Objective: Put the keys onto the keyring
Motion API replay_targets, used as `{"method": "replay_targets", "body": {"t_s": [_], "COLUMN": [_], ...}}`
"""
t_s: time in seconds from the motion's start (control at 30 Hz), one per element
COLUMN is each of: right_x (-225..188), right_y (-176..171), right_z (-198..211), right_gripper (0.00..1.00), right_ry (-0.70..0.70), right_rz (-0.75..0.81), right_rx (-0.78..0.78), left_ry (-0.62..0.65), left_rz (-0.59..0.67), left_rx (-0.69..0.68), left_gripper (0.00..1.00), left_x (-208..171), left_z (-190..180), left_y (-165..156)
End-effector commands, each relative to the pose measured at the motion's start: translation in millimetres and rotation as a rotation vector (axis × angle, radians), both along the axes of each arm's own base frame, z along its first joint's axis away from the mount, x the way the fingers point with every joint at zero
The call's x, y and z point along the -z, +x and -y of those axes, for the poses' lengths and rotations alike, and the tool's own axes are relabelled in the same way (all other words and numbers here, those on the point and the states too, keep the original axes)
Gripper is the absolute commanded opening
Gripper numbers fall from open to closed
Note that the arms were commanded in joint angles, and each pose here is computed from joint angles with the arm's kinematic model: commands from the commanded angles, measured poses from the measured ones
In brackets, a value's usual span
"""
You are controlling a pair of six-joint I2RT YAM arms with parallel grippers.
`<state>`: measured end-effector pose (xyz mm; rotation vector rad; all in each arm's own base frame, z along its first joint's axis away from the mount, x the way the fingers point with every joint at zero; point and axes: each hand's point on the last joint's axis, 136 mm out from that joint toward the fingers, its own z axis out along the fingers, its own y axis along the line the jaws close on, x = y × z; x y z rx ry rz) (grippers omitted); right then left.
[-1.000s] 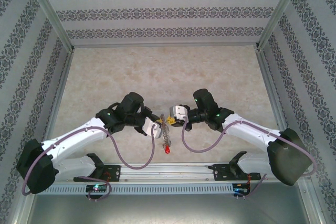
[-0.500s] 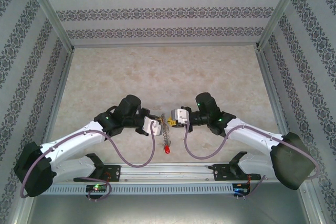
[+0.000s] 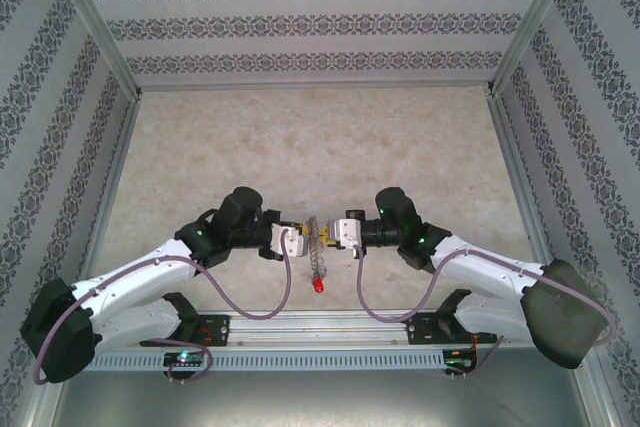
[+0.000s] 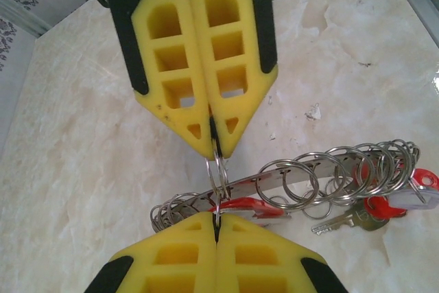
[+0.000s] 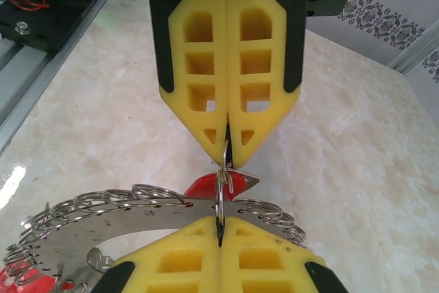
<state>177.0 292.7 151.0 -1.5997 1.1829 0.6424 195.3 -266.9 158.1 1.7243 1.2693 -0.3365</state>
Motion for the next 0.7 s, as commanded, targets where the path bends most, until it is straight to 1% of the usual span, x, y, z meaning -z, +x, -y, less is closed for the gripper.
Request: {"method": "replay_targets", "body": {"t_s": [0.0, 0.3, 0.67], "right_x": [-1, -4, -8], "right_y": [0, 1, -5], "right_z": [3, 7, 3], "right_gripper": [0.0, 0.0, 0.0], "right_ry": [0.017, 0.043, 0.046], "right_rz": [0.077, 0.133, 0.102], "right_rx": [0.015, 0.042, 0.005], "left_ry": [-0.056, -0.056, -0.065], "left_rz": [0.022, 0.062, 0.101], "left_rx": [-0.002, -0.013, -0.003], "left_gripper": [0.0, 0.0, 0.0], "left_x": [-16, -19, -26], "left_z": [5, 2, 4], "left_y": [-2, 1, 3]}}
